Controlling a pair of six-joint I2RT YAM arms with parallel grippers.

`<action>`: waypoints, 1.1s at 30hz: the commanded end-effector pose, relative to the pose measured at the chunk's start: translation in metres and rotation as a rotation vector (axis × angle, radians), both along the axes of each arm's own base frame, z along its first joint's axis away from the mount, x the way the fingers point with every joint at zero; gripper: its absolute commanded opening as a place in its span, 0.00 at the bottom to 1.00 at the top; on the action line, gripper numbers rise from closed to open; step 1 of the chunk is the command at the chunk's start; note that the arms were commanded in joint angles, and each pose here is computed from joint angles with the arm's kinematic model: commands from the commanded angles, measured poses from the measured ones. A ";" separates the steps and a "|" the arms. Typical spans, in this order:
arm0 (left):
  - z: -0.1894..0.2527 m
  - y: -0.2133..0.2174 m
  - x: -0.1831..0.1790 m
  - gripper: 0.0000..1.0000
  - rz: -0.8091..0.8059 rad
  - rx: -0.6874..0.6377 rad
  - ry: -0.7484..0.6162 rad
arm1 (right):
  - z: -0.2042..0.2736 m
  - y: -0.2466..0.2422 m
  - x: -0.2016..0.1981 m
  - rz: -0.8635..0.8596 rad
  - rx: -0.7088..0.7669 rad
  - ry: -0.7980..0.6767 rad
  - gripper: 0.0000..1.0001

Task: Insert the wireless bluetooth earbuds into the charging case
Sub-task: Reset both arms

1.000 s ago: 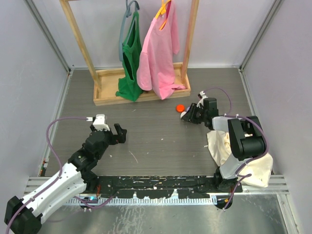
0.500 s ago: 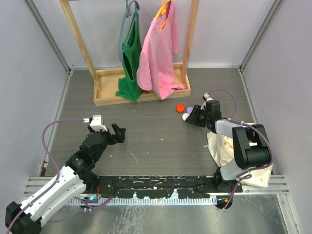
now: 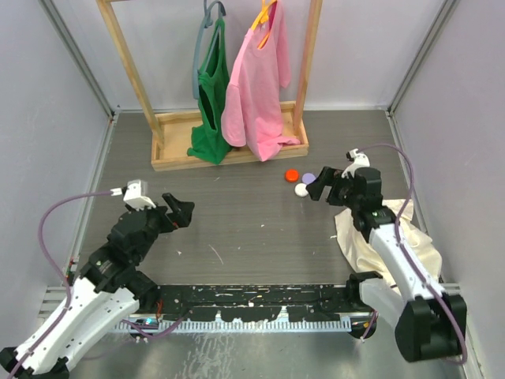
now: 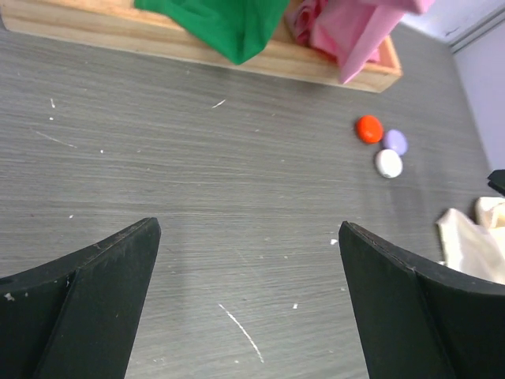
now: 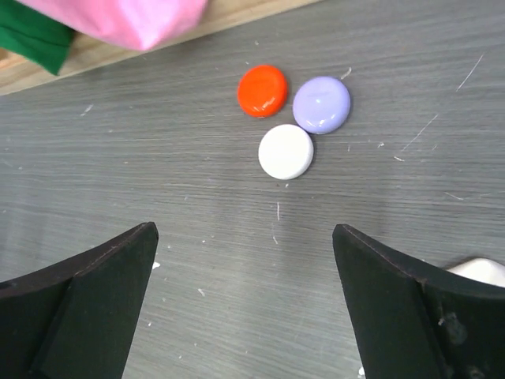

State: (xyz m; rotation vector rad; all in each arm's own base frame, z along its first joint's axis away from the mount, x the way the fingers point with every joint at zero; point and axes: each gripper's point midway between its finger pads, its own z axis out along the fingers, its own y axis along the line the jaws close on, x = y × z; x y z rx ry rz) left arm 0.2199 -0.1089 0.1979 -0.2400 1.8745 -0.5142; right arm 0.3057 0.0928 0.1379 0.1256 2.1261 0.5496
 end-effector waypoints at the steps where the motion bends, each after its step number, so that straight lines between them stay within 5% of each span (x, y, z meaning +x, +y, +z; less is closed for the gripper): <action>1: 0.028 0.005 -0.024 0.98 -0.034 -0.044 0.034 | 0.035 -0.006 -0.020 0.005 -0.024 -0.095 1.00; 11: 0.072 0.028 -0.065 0.98 -0.137 0.047 -0.066 | 0.085 -0.035 -0.061 -0.128 -0.065 -0.269 1.00; 20: 0.066 0.038 -0.070 0.98 -0.107 -0.002 -0.164 | 0.108 -0.053 -0.083 -0.216 -0.071 -0.422 0.99; 33: 0.046 0.049 -0.070 0.98 -0.068 0.073 -0.110 | 0.116 -0.057 -0.088 -0.228 -0.081 -0.471 1.00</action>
